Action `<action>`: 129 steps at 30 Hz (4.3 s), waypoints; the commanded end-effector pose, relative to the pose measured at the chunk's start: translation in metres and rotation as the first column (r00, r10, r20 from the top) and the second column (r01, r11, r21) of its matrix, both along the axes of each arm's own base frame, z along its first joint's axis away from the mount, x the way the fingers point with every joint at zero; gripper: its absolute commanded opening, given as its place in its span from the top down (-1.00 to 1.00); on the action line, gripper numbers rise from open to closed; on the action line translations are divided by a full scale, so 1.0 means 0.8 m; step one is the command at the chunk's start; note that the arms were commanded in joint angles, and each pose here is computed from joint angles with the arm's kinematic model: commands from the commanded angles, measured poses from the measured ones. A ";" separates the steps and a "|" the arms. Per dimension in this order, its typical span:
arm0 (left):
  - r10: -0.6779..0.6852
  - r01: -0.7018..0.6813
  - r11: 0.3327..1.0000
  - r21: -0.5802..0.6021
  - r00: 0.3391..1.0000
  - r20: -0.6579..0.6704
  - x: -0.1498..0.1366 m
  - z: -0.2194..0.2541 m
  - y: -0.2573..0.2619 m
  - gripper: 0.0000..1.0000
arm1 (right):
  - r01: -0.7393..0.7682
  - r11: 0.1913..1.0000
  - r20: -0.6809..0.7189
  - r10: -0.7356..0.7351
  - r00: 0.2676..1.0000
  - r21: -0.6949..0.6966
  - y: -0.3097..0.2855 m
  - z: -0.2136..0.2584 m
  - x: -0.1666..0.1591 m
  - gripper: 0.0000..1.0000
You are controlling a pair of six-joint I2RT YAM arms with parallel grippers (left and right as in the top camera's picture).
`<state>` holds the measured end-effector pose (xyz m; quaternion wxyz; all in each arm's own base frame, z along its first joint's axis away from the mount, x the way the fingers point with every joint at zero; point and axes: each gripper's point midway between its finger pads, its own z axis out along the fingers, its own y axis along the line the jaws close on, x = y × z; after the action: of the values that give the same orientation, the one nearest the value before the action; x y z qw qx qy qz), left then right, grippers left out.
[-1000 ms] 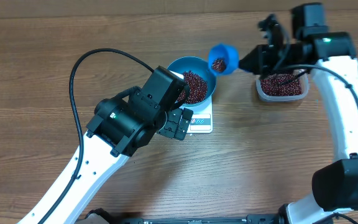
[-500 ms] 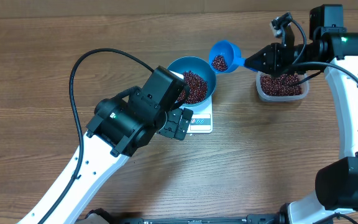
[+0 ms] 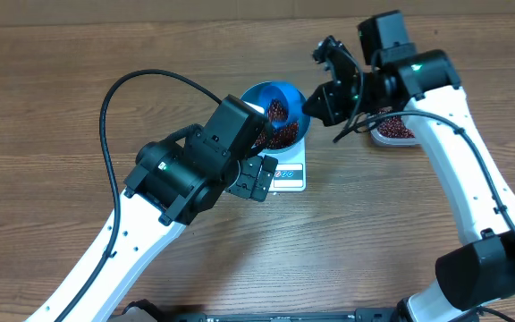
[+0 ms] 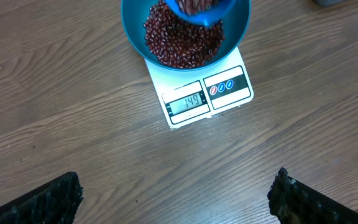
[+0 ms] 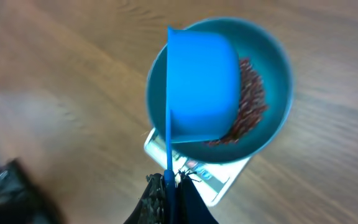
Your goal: Scoop item into bowl and weigh 150g on scale
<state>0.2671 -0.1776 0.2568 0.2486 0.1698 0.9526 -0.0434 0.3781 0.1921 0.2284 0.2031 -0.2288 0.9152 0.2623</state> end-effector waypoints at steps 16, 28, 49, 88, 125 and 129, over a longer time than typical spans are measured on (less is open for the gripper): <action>-0.013 0.013 1.000 0.002 1.000 0.021 0.003 0.008 0.000 -0.99 | 0.004 0.998 0.044 -0.001 0.999 -0.067 -0.010 0.008 -0.003 0.92; -0.013 0.013 1.000 0.002 1.000 0.021 0.003 0.008 0.000 -0.99 | -0.002 0.992 0.050 0.009 0.999 -0.128 -0.008 0.001 -0.007 0.92; -0.012 0.012 1.000 0.002 1.000 0.021 0.004 0.008 0.000 -1.00 | 0.000 0.993 0.064 0.007 0.998 -0.119 -0.002 0.005 -0.006 0.92; -0.013 0.013 1.000 0.002 1.000 0.021 0.003 0.008 0.000 -0.99 | 0.102 0.984 -0.047 -0.096 0.994 0.147 -0.047 0.032 0.009 0.92; -0.013 0.013 1.000 0.002 1.000 0.021 0.003 0.008 0.000 -0.99 | 0.010 0.996 0.045 -0.006 0.999 -0.083 -0.011 0.007 -0.004 0.92; -0.013 0.013 1.000 0.002 1.000 0.021 0.003 0.008 0.000 -1.00 | 0.077 0.988 0.050 -0.071 0.996 -0.132 -0.014 0.002 0.002 0.92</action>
<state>0.2671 -0.1777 0.2568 0.2485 0.1699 0.9526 -0.0435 0.3749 0.1806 0.2158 0.1896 -0.2266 0.9334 0.2034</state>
